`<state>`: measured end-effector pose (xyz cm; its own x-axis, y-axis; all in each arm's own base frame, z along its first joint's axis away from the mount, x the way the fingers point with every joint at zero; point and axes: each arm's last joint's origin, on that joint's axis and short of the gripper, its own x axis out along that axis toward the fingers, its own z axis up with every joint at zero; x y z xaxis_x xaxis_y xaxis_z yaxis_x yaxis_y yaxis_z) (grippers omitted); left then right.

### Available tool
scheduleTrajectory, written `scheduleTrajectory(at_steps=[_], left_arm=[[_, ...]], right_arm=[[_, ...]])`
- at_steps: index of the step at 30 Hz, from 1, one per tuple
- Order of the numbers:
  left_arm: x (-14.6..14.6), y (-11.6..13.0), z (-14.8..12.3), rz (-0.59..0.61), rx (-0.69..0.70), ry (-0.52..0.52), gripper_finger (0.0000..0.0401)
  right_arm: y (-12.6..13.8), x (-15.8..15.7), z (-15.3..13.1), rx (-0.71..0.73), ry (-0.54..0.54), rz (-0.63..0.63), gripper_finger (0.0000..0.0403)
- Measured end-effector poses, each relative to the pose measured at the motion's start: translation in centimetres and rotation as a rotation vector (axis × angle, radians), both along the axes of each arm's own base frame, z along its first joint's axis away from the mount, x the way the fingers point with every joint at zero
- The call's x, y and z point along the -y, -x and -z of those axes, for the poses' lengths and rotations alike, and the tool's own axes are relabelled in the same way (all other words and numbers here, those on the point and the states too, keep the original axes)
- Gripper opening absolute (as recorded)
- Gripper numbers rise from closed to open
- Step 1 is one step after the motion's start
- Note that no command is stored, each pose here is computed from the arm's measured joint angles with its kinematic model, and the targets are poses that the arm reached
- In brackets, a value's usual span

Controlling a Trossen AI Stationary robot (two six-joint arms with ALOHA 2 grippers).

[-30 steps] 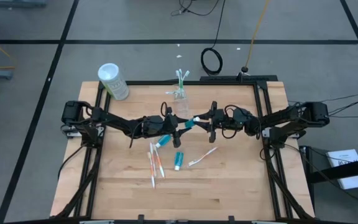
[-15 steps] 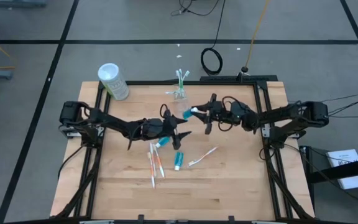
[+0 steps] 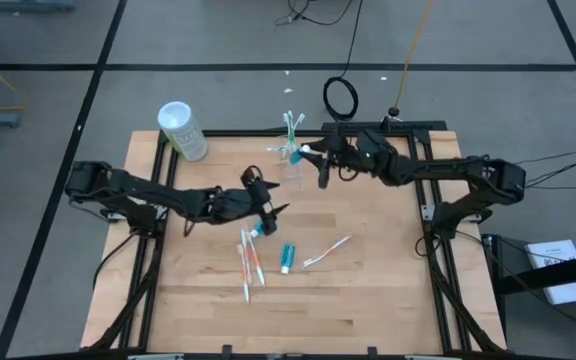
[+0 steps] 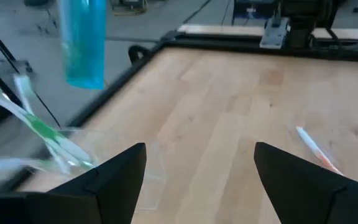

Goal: Pick & Place toothbrushing station
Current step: Put the blue mouthwash bottle into the transparent organizer

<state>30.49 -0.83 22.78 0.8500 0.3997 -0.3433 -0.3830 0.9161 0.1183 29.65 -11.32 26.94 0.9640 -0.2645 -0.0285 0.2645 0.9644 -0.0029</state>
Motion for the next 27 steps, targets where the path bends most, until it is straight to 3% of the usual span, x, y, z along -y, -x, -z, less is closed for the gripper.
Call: scheduleTrajectory(at_steps=[6,16,27], left_arm=[[-0.7,2.0,-0.9,-0.01,0.091,-0.035,0.0306],[-2.5,3.5,1.9,-0.11,0.125,0.015,0.0302],[-2.7,3.7,2.2,-0.118,0.116,0.015,0.0312]], right_arm=[[-1.4,2.3,1.4,-0.037,-0.054,-0.021,0.0092],[-4.6,6.6,4.5,-0.216,-0.111,0.041,0.0093],[-5.2,7.4,7.5,-0.333,-0.17,0.05,0.0093]])
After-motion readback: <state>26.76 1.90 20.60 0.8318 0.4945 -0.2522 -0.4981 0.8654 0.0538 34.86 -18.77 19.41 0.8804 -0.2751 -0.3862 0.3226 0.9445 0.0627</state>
